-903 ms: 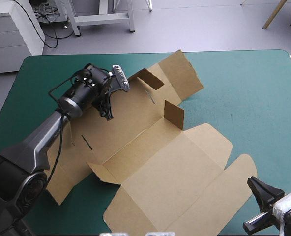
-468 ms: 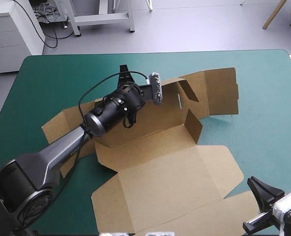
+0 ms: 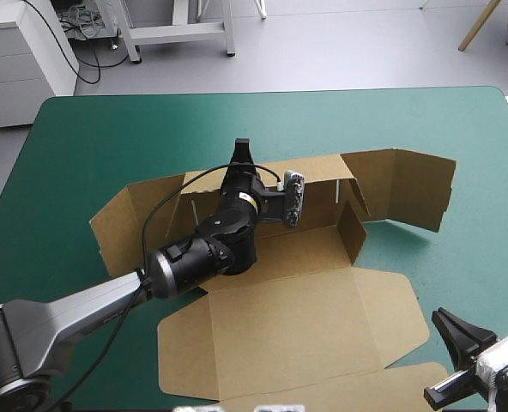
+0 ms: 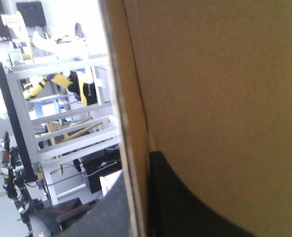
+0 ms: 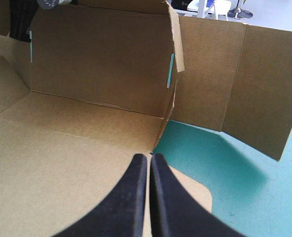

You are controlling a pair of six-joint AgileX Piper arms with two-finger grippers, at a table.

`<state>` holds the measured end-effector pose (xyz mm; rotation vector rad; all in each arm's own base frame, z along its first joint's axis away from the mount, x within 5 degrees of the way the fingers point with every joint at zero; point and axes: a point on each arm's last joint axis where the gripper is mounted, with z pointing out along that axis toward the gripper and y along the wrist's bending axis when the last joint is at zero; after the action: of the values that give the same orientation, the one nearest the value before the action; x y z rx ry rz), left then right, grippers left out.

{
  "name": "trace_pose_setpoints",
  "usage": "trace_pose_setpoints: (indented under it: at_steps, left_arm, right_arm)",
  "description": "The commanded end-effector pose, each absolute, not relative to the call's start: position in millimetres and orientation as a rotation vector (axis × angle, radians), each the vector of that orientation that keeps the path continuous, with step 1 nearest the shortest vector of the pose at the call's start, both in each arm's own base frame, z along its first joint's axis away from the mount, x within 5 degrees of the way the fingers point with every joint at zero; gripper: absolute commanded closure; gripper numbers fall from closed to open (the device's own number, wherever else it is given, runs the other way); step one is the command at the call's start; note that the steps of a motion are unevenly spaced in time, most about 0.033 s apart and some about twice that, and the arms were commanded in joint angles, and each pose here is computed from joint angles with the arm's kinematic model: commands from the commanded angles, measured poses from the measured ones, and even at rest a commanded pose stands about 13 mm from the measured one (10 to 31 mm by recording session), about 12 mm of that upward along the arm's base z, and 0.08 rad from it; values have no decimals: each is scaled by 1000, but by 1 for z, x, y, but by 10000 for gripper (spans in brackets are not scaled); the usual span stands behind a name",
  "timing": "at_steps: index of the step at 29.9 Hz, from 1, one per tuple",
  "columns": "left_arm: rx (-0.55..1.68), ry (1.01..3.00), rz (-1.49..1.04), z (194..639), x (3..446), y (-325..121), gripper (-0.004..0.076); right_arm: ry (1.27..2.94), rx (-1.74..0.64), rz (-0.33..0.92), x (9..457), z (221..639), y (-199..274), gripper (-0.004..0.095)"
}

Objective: Fold the box

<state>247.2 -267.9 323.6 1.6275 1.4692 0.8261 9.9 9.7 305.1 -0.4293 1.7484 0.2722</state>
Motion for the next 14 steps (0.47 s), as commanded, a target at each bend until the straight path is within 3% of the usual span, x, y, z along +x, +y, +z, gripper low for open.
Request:
trace_pose_setpoints:
  at_steps: [1,9,14]
  left_arm:
    - [1563,1329,812,349,230,-258,734]
    - [1495,1159,879,333,214,-244,734]
    - [1477,1150,888,318,211,-240,734]
  right_arm:
    - [1667,-406,273,11,318,10,908]
    - [1664,-406,268,11,318,10,908]
    - [1664,-407,263,12,318,9,902]
